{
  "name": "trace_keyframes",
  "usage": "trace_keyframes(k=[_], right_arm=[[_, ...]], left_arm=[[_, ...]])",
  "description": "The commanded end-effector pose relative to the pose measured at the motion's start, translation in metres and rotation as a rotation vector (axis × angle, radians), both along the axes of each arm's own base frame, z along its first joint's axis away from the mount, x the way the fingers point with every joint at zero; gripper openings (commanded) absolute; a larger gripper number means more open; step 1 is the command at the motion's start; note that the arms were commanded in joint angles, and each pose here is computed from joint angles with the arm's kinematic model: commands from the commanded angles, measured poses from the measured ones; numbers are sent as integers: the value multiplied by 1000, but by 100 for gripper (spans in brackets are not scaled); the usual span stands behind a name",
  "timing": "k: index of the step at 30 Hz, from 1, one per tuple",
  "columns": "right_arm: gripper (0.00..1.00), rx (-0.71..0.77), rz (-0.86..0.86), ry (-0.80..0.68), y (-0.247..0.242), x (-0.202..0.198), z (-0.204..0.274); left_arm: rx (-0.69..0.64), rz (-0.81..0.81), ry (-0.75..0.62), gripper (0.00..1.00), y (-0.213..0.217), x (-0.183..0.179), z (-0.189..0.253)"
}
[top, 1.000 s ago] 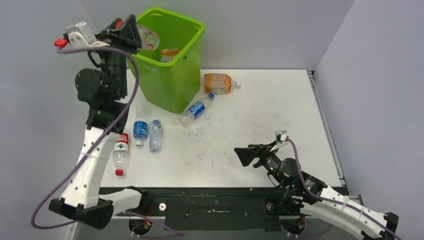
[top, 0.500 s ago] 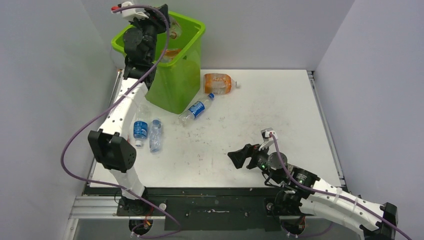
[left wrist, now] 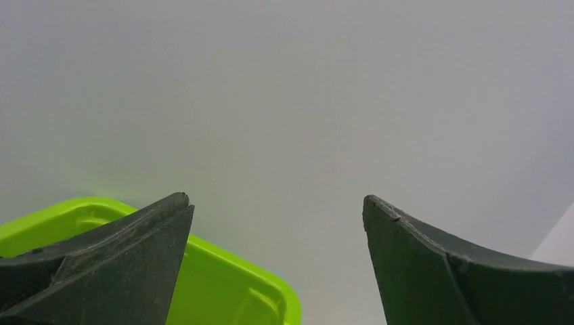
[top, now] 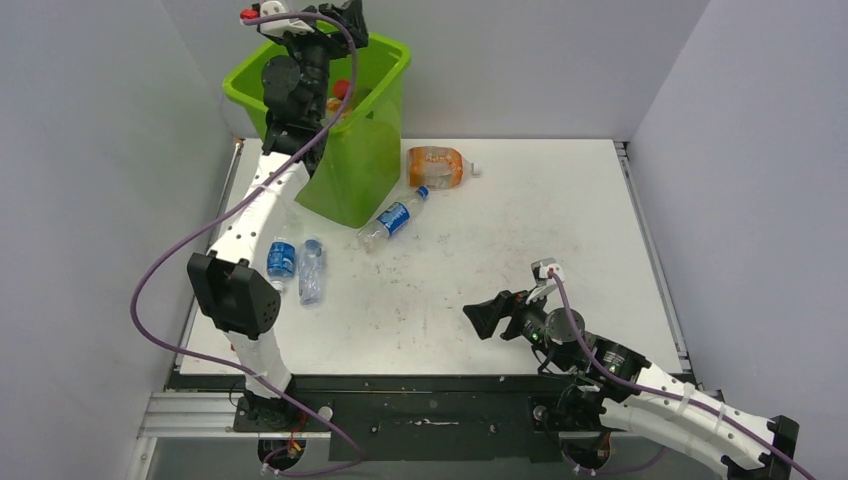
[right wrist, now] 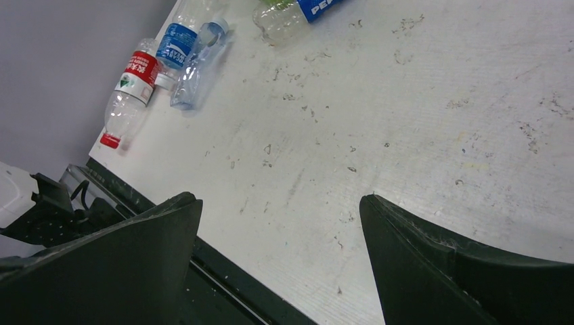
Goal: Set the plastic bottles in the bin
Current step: Place the plastic bottle in the trash bin, then pick up the plastic bottle at the center of the board.
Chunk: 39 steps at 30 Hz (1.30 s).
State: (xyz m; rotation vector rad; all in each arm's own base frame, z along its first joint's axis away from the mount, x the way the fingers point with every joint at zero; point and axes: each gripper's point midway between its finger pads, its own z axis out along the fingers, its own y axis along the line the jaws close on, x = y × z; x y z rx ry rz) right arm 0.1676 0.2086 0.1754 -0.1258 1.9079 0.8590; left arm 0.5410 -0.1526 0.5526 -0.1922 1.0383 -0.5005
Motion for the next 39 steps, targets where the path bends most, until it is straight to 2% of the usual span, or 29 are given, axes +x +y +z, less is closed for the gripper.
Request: trace_keyframes(k=[1,3,6,11,16,19,23,28,34,39], right_arm=[[90,12,0,-40,0,2,19],[90,4,-1,-60,-1,3,24],[90,-26,-9,-100,-5,7,35],[90,-95,-55,-135,-12,17,48],[90,-132,-111,-133,-5,34,42],[90,-114,-152,-124,8,49,37],[90,-42,-164,-87,36,70,30],[90,41,-127,29,77,102,2],[90,179,-233,165,96,162,-20],[90,291,-256,249,128,207,-35]], left_arm=[[-88,55,-262,96,29,-92,96],[-93,64,-284,96,34,-129,108],[-65,71,-264,96,35,-184,99],[36,74,-20,96,48,-240,3],[148,140,383,96,84,-270,-136],[214,135,517,96,94,-290,-201],[231,46,544,96,84,-301,-248],[144,1,575,96,73,-298,-288],[81,-11,605,96,73,-293,-302],[35,-30,599,96,74,-296,-306]])
